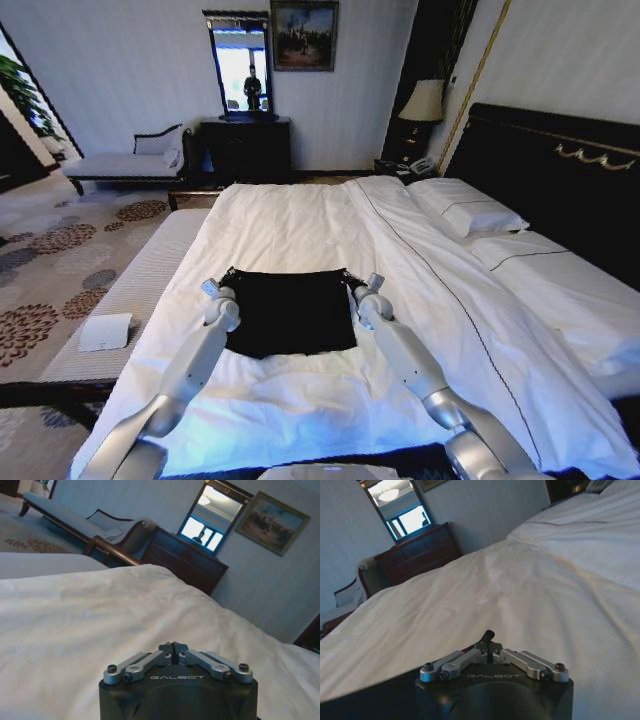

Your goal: Fold the clothes on the bed.

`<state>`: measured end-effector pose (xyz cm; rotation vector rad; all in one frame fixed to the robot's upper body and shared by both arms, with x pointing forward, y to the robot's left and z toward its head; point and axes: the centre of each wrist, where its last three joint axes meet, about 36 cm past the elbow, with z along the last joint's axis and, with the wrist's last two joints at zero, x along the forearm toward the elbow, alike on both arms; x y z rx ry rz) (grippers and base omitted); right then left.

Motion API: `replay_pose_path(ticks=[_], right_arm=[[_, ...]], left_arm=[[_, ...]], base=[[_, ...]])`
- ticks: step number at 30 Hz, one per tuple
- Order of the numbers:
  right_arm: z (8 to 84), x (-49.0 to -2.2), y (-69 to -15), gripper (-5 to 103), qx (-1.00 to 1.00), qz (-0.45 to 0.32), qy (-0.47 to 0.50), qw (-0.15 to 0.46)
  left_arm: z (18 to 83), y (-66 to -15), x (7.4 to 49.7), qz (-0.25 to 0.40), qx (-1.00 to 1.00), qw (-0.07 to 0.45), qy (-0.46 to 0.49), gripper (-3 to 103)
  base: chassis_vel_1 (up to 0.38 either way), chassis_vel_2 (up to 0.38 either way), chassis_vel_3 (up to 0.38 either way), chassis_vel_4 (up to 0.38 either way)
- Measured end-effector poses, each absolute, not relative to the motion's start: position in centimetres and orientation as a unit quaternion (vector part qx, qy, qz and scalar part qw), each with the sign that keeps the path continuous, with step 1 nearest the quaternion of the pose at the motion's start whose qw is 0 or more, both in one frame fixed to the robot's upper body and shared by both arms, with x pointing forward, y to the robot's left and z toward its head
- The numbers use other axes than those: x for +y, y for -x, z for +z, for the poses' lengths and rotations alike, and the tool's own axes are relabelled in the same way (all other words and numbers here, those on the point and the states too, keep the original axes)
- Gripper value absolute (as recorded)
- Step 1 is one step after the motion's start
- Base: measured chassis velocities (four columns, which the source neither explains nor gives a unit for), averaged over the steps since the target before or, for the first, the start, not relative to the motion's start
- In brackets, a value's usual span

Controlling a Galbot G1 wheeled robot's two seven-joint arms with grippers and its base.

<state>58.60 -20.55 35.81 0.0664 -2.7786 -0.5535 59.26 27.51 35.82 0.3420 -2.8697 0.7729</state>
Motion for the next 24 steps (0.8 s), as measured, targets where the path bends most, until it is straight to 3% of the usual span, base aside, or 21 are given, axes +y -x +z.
replay_pose_path(ticks=[9,18,24], right_arm=[[33.8,-20.3,-56.1,0,-0.978,-0.161,-0.018,0.135],[29.5,-19.4,-50.2,0,-0.990,-0.095,-0.025,0.104],[28.2,-18.6,-45.8,0,-0.998,-0.021,-0.039,0.046]], left_arm=[[33.5,-55.9,27.2,0.245,-0.961,0.074,-0.103,1],[31.2,-50.6,27.6,0.239,-0.963,0.064,-0.103,1],[30.5,-46.2,27.7,0.228,-0.967,0.044,-0.107,1]], base=[[0.000,0.000,0.000,0.000],[0.000,0.000,0.000,0.000],[0.000,0.000,0.000,0.000]])
